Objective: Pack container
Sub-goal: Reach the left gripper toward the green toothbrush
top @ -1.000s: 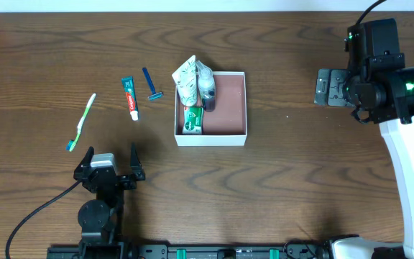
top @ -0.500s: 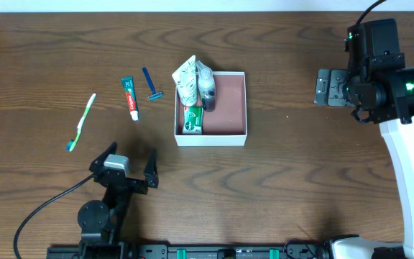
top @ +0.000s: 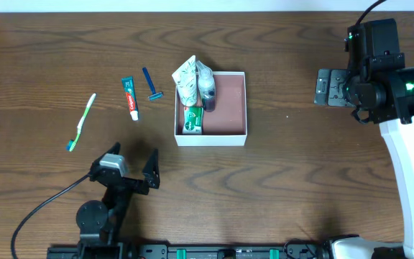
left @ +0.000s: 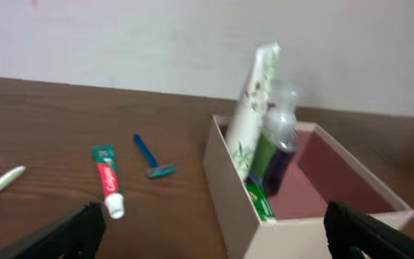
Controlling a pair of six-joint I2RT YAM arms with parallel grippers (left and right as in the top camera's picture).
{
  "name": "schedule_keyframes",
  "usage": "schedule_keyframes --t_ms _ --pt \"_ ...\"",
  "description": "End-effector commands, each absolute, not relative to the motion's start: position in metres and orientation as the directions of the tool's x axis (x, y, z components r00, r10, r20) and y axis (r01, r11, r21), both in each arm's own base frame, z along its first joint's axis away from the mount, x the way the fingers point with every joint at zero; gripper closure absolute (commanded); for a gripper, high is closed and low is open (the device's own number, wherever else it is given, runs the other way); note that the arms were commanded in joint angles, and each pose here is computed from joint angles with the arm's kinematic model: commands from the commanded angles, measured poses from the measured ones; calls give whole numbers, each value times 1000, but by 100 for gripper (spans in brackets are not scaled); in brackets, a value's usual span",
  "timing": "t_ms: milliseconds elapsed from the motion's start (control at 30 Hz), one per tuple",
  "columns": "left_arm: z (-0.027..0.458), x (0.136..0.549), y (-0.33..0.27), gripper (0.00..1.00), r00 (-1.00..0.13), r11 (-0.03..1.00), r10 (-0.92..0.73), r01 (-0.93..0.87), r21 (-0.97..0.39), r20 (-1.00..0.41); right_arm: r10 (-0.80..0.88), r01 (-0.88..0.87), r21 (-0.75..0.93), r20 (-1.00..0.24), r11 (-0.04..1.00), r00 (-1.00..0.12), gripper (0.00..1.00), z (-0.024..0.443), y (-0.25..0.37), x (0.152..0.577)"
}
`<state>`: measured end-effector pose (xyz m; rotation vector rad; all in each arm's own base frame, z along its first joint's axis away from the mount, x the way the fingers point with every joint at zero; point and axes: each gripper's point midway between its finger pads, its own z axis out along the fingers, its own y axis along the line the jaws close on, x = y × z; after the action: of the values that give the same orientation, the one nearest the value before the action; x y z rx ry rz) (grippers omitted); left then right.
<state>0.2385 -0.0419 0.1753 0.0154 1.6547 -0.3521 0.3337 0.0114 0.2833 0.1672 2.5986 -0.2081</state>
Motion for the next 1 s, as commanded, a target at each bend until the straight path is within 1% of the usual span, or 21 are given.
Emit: schedule_keyframes --t_ms 0,100,267,433,567,667,733,800,867,967 --pt "226 237 -26 2 -40 961 -232 142 -235 -972 98 185 -114 -527 976 -844 1 289 7 333" --pt "238 241 -25 2 -103 966 -216 120 -228 -971 98 185 -114 -528 976 -844 1 289 7 333" --pt "248 253 -19 2 -301 968 -222 46 -247 -927 98 185 -114 -527 976 -844 1 289 7 333" --pt "271 265 -18 2 -462 981 -155 33 -191 -873 99 185 -114 -528 976 -844 1 289 7 333" --pt "293 272 -18 2 -539 990 -83 55 -133 -838 98 185 -114 -527 976 -844 1 289 7 333" --pt "307 275 -18 2 -572 991 -62 62 -118 -818 99 185 -114 -528 976 -844 1 289 7 333" --pt "314 273 -18 2 -597 991 -63 58 -122 -799 98 185 -114 -528 976 -844 1 289 7 333" --pt "314 265 -26 2 -635 984 -64 90 -156 -770 98 185 -114 -527 976 -844 1 289 7 333" --pt "308 256 -37 2 -672 970 -64 131 -203 -737 98 185 -114 -527 976 -844 1 289 7 333" --pt "299 250 -39 2 -703 968 -65 128 -216 -708 98 185 -114 -527 976 -844 1 289 7 333"
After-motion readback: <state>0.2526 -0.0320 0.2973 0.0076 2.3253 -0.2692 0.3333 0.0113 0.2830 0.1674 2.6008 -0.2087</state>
